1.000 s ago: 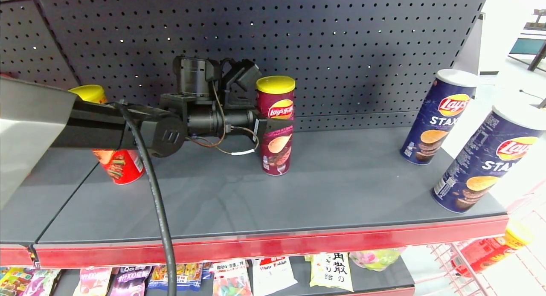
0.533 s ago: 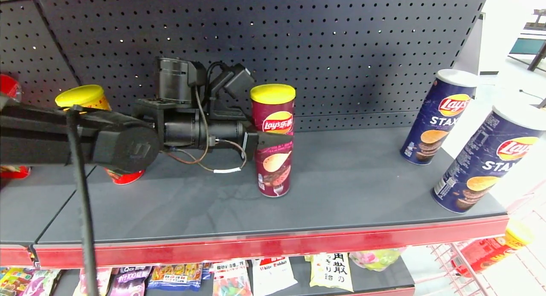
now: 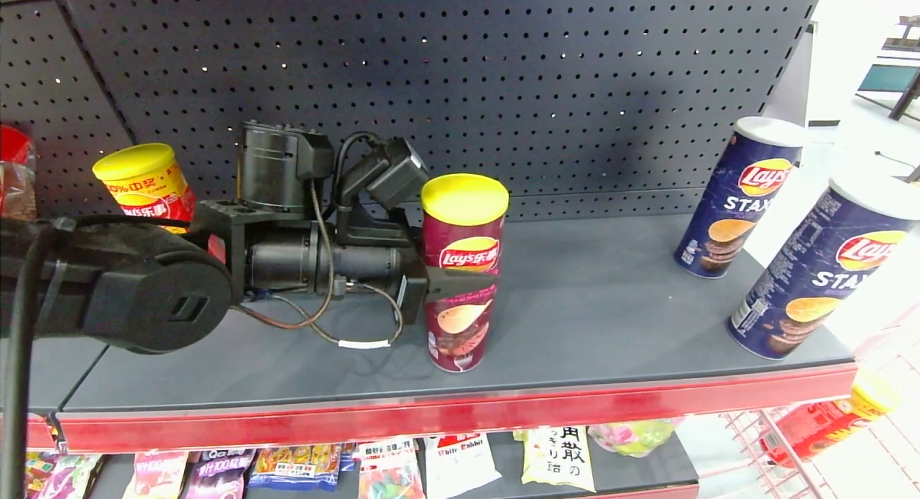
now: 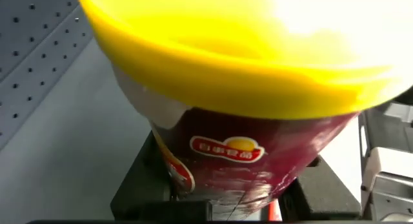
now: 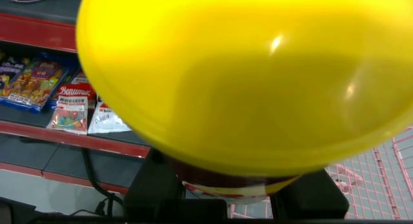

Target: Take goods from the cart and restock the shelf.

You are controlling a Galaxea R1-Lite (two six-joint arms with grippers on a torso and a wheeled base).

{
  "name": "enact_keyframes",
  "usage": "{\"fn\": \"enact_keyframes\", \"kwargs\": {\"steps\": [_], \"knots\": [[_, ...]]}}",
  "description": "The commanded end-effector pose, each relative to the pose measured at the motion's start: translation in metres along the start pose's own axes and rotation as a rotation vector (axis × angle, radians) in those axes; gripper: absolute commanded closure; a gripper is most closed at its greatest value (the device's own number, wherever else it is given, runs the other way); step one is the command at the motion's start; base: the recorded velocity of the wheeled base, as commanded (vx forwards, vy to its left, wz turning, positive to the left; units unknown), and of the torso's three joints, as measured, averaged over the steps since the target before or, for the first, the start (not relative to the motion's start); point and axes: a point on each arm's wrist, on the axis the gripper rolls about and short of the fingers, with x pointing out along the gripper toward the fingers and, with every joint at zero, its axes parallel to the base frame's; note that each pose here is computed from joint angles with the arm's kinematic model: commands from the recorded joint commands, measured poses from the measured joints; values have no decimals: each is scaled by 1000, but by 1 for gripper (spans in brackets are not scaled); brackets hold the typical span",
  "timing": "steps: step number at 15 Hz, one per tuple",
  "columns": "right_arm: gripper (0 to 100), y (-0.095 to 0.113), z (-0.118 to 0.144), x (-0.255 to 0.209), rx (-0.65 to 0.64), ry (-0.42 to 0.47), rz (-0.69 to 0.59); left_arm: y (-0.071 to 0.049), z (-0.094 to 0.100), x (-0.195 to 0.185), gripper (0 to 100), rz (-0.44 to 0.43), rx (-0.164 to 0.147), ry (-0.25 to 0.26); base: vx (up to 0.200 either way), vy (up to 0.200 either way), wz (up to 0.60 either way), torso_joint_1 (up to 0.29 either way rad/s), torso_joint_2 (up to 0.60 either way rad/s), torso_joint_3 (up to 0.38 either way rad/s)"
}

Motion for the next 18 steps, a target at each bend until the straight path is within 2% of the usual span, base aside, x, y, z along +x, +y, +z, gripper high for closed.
{"fn": "enact_keyframes", "kwargs": {"steps": [1,5,9,10,13,14,18], "knots": [[100,0,0,0,-1,0,0,-6,3,1,100,-15,5,-5,0,0,0,0,0,0],[100,0,1,0,-1,0,0,-8,-4,1,100,-19,-2,2,0,0,0,0,0,0],[100,0,1,0,-1,2,0,-13,-12,-4,100,-19,-21,23,0,0,0,0,0,0],[100,0,1,0,-1,2,0,-15,-14,-5,100,-17,-35,29,0,0,0,0,0,0],[100,0,1,0,-1,0,0,-15,-12,-5,100,-13,-33,22,0,0,0,0,0,0],[100,0,1,0,-1,0,2,-14,-12,-5,0,-11,-29,18,0,0,0,0,0,0],[100,-1,14,4,-3,18,64,-15,-12,-9,0,17,-30,24,0,0,0,0,0,0]]}}
